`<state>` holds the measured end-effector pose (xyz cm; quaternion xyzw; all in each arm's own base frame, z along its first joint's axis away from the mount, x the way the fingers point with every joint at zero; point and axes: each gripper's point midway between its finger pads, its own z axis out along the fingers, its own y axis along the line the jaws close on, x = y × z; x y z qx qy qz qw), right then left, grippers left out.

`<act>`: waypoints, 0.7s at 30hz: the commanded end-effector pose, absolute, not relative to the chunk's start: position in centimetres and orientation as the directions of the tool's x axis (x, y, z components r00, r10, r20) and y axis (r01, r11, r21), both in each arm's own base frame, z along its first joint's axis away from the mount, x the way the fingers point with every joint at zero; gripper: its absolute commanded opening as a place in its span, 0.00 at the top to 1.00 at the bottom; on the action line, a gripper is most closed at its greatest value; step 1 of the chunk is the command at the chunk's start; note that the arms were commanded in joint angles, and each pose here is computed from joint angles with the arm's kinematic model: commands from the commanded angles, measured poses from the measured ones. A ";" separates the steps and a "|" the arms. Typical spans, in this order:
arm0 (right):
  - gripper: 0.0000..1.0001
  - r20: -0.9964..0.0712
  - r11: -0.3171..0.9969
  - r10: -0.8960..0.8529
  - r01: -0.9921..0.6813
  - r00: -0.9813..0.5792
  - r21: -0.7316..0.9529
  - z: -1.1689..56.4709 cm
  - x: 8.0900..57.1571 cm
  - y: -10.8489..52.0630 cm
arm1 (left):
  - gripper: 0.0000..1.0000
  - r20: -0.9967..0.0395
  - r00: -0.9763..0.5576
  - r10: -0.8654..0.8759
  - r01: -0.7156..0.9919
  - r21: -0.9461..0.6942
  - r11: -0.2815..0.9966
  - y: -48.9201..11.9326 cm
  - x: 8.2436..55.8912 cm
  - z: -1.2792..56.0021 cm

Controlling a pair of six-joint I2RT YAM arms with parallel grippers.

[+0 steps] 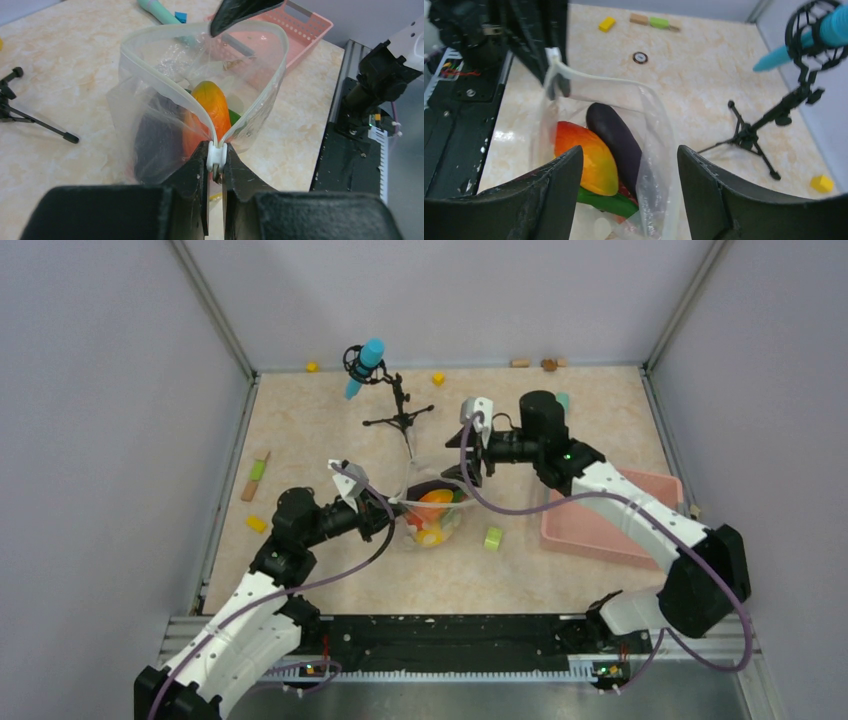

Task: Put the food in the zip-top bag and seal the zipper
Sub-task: Adjust the zipper food storage bag at the center of the board.

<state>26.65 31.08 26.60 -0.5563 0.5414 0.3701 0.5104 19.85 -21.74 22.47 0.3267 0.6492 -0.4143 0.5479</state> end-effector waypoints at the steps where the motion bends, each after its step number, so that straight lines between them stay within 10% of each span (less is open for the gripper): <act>1: 0.30 -0.899 -0.121 -0.036 -0.895 0.437 -0.430 30.1 21.1 30.8 | 1.00 -0.991 -0.136 -0.019 0.923 -0.134 0.360 -22.7 18.7 25.7; 11: 0.35 -0.934 -0.264 -0.162 -0.926 0.319 -0.271 27.7 19.1 32.9 | 1.00 -0.989 -0.148 0.022 0.905 -0.127 0.405 -23.0 19.5 26.1; 21: 0.90 -0.899 -0.328 -0.298 -0.919 0.321 -0.219 24.4 19.8 33.6 | 1.00 -0.989 -0.149 0.027 0.884 -0.121 0.452 -22.2 19.5 25.7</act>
